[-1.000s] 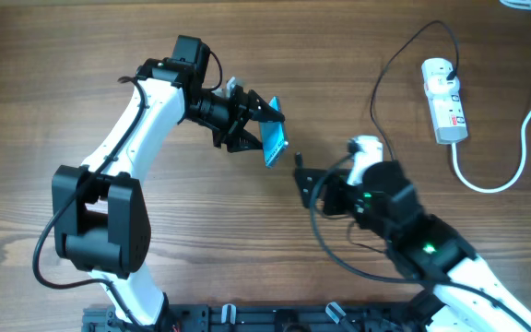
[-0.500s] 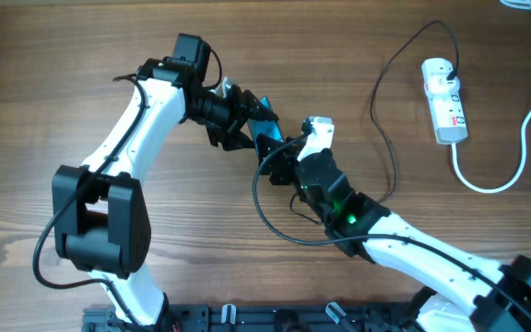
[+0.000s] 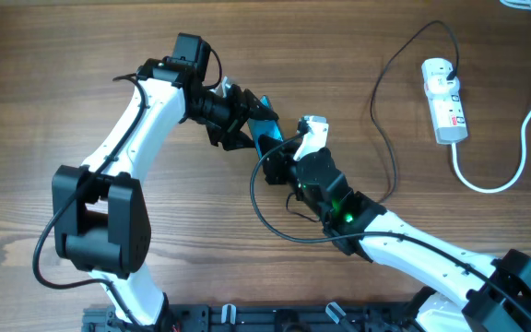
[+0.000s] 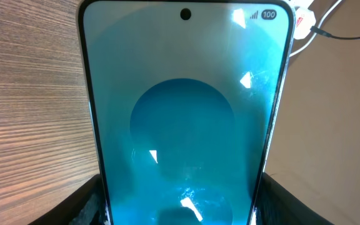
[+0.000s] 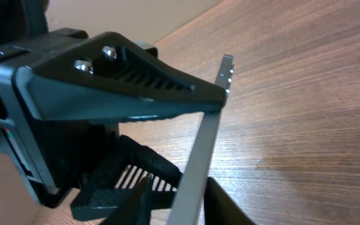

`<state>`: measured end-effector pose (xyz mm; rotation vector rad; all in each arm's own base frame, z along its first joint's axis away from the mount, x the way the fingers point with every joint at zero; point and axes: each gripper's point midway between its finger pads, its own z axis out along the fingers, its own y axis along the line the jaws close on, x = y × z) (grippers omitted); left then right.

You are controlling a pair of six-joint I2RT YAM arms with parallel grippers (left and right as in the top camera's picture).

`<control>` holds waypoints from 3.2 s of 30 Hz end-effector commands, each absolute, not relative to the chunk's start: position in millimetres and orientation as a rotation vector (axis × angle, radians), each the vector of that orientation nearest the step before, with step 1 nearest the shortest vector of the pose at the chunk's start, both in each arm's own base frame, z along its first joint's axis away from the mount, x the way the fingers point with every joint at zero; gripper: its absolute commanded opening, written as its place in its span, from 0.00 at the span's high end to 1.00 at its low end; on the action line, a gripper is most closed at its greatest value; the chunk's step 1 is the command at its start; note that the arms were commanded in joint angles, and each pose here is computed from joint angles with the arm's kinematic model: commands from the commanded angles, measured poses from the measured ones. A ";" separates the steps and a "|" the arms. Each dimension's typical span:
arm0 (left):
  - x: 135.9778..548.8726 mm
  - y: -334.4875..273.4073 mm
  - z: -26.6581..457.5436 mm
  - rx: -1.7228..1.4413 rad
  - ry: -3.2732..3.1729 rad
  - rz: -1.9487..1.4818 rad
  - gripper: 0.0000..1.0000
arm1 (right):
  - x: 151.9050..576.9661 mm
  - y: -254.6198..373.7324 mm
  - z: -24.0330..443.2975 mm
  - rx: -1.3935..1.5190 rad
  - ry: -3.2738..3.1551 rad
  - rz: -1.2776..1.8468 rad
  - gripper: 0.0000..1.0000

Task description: Plug charger to phone and switch on socket

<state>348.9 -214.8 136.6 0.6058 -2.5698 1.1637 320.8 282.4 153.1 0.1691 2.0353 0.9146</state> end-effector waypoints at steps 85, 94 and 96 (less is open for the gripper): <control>380.8 -77.1 185.7 1.021 -2.846 1.571 0.96 | 351.3 225.0 95.5 0.350 2.304 0.993 0.01; 370.3 -85.0 175.0 0.961 -2.882 1.479 0.96 | 343.7 185.3 49.5 -0.159 2.493 0.262 0.25; 370.3 -85.0 175.0 0.961 -2.882 1.479 0.96 | 336.2 193.4 31.4 -0.222 2.518 0.196 0.26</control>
